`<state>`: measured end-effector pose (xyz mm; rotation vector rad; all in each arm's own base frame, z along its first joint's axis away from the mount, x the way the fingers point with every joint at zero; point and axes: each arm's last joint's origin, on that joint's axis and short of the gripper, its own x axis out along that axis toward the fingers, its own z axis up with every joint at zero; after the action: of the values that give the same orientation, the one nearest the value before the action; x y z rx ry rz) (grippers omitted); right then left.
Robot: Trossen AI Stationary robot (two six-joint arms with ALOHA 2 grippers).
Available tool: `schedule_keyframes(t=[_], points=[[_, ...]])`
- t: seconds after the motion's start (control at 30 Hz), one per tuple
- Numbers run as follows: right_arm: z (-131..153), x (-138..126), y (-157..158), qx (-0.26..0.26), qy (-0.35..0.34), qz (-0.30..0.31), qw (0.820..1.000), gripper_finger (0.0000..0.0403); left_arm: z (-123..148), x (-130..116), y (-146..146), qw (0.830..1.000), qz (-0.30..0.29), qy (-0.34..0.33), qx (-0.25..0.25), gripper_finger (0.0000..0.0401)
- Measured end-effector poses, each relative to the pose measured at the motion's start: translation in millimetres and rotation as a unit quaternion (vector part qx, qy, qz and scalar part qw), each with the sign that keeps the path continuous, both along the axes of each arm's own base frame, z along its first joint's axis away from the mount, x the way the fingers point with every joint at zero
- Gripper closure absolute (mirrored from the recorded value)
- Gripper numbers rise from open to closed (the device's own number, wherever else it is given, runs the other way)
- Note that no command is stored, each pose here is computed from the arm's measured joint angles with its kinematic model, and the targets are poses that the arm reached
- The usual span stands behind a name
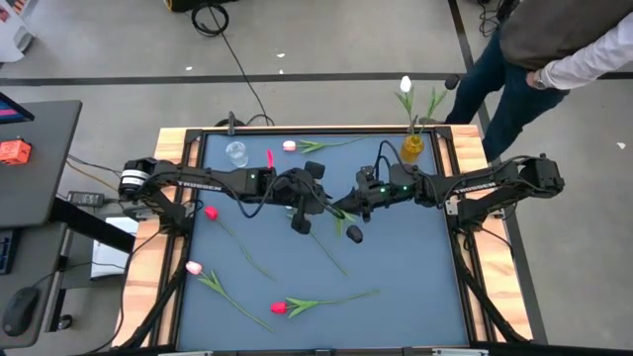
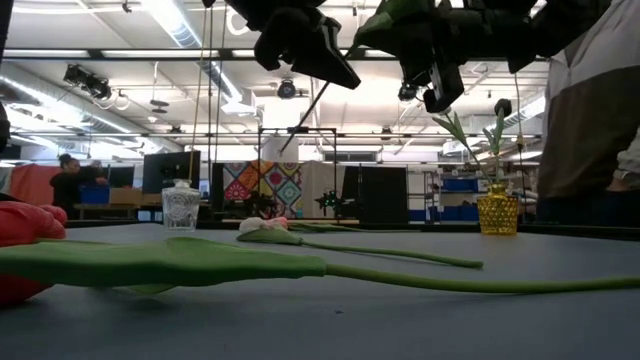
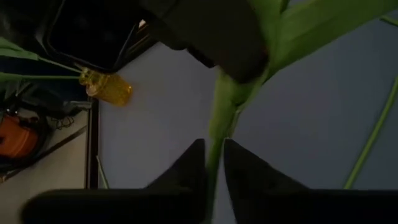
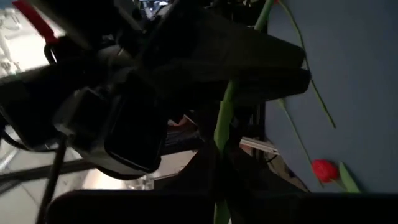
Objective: Sort flowers into vase by color
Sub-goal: Put the black tulip into the yellow vase
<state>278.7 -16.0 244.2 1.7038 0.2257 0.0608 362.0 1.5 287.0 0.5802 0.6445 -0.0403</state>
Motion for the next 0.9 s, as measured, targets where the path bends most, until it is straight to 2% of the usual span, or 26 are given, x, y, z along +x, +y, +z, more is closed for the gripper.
schedule_keyframes(t=[0.1,0.23,0.3,0.43,0.63,0.77,0.9], points=[[-2,0,0,-0.038,0.004,0.004,0.999,0.0356,-1,-1,0,1.0,0.01,0.002,-0.013,0.0391],[0,-2,-1,-0.13,-0.011,-0.004,0.991,0.0319,0,-6,5,0.999,0.03,0.015,-0.032,0.0396],[8,-7,-3,-0.173,-0.028,-0.029,0.984,0.0299,1,-11,7,0.997,0.042,0.029,-0.049,0.0397],[28,-21,-8,-0.255,-0.054,-0.087,0.962,0.0273,1,-16,7,0.995,0.047,0.046,-0.081,0.0398],[53,-56,-11,-0.379,-0.032,-0.173,0.908,0.0267,-4,-15,5,0.989,0.05,0.015,-0.139,0.0399],[63,-78,-11,-0.419,-0.015,-0.198,0.886,0.0267,-23,-14,6,0.978,0.055,-0.018,-0.202,0.04],[67,-92,-10,-0.437,0.001,-0.213,0.874,0.0267,-38,-14,7,0.961,0.058,-0.066,-0.261,0.04]])
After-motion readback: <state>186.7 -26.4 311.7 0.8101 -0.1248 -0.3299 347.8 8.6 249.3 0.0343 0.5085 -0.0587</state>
